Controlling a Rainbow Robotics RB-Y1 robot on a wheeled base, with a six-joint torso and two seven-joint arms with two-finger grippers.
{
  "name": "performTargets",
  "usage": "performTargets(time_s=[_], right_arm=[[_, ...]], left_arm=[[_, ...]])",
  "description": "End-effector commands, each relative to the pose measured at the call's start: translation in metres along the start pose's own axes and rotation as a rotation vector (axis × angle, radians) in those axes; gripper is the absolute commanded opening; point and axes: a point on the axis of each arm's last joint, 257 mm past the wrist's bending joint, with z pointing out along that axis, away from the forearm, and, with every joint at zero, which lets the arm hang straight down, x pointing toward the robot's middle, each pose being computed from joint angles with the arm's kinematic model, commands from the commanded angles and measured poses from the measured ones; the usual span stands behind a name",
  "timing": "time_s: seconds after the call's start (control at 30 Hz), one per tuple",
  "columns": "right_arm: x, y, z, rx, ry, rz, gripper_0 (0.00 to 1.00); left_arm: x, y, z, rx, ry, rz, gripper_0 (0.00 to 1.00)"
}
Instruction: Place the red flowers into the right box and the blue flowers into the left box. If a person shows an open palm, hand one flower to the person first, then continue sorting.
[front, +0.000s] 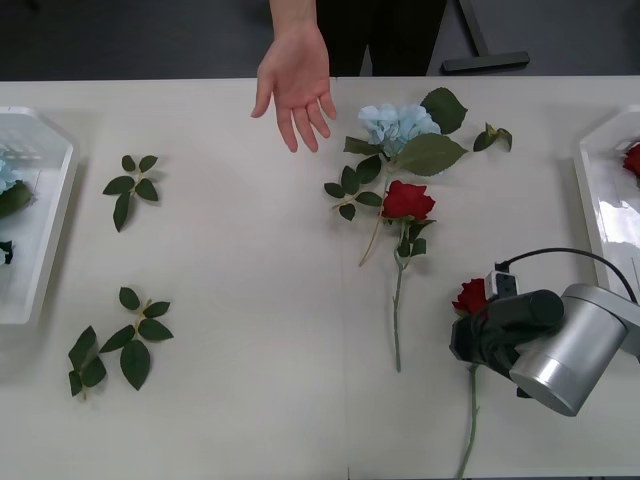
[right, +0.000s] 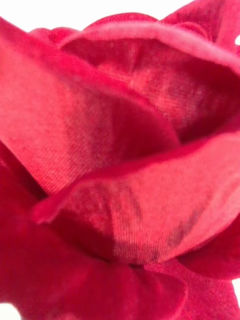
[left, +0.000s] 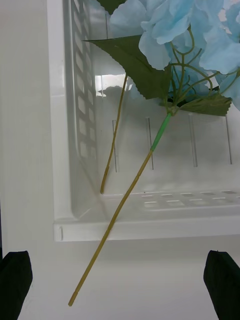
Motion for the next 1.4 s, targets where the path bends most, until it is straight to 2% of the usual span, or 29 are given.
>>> performTargets(time_s=[0.03,0.4,0.57,0.67,0.77,0.8,1.0,1.13,1.4], right_arm=[[-0.010,-0.011,-0.003,0.020,-0.011,-0.052,0.01],[-0.012,-0.010,-0.005,0.013,-0.009,-0.034,0.00],[-0.036,0.001,-0.022,-0.037,-0.025,0.017,0.00],[-0.068,0.015,-0.049,-0.092,-0.076,0.050,0.00],[-0.115,0.034,-0.086,-0.168,-0.181,0.016,0.00],[-0.143,0.045,-0.106,-0.213,-0.245,-0.005,0.00],[-0.250,0.124,-0.183,-0.510,-0.521,-0.086,0.00],[-0.300,0.175,-0.223,-0.640,-0.692,-0.199,0.00],[-0.384,0.256,-0.328,-0.814,-1.021,-0.308,0.00]], left_arm=[[-0.008,0.019,-0.017,-0.042,0.024,0.052,1.00],[-0.008,0.019,-0.017,-0.042,0.024,0.052,1.00],[-0.008,0.019,-0.017,-0.042,0.024,0.052,1.00],[-0.008,0.019,-0.017,-0.042,0.024,0.052,1.00],[-0.008,0.019,-0.017,-0.042,0.024,0.052,1.00],[-0.008,0.019,-0.017,-0.042,0.024,0.052,1.00],[-0.008,0.019,-0.017,-0.042,0.024,0.052,1.00],[-0.008,0.019,-0.017,-0.042,0.024,0.052,1.00],[-0.008,0.019,-0.017,-0.042,0.024,0.052,1.00]])
